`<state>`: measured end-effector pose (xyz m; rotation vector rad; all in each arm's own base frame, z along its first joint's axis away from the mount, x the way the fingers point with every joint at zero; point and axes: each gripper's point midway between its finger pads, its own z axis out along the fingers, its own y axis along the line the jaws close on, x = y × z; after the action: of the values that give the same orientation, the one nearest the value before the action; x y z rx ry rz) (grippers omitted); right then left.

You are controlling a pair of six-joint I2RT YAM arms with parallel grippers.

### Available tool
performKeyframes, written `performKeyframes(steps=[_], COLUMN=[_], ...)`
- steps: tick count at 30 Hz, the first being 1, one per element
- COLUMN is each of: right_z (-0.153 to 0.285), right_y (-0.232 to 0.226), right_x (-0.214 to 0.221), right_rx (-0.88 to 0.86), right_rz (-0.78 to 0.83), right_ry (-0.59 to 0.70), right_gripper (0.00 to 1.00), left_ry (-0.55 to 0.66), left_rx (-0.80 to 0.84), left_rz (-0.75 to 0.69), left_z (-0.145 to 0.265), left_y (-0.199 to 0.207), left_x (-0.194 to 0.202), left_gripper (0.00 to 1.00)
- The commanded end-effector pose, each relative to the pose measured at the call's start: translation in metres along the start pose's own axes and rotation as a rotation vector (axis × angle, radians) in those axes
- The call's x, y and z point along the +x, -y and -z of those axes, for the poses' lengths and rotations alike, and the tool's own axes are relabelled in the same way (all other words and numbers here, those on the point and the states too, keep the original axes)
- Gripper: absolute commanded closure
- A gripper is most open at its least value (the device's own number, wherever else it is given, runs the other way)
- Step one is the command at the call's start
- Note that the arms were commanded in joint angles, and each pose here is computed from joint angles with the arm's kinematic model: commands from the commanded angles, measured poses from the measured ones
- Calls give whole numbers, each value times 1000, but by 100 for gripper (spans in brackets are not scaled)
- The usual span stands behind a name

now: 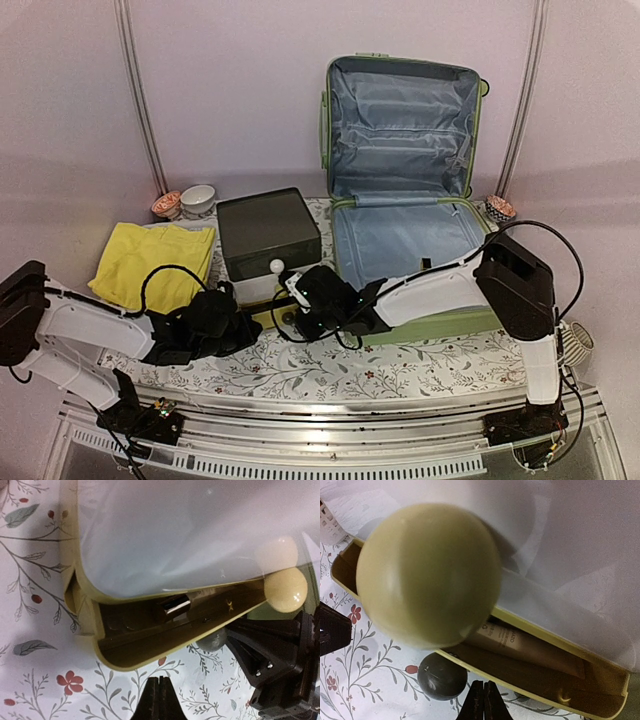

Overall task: Open, take out, and arrange the luggage
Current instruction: Close the drawer of the storage box.

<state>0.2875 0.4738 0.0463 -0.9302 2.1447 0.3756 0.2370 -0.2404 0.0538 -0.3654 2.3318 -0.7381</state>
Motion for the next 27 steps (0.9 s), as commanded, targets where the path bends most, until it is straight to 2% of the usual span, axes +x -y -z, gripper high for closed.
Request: performKeyframes(steps=[1, 13, 22, 27], right_z=[-12, -13, -23, 5], right_y=[33, 46, 41, 38], right_x=[-9, -25, -28, -37], right_rx=[102, 159, 138, 86], right_rz=[-84, -169, -165, -158], right_ry=[69, 239, 269, 306], right_gripper=[98, 98, 98, 98], left_ry=[77, 173, 208, 179], left_rx=[14, 25, 37, 107], left_rz=[10, 22, -2, -42], left_z=[-4, -14, -19, -15], left_y=[-4, -7, -8, 7], left_x=[-14, -29, -35, -34], left_gripper=[100, 100, 100, 100])
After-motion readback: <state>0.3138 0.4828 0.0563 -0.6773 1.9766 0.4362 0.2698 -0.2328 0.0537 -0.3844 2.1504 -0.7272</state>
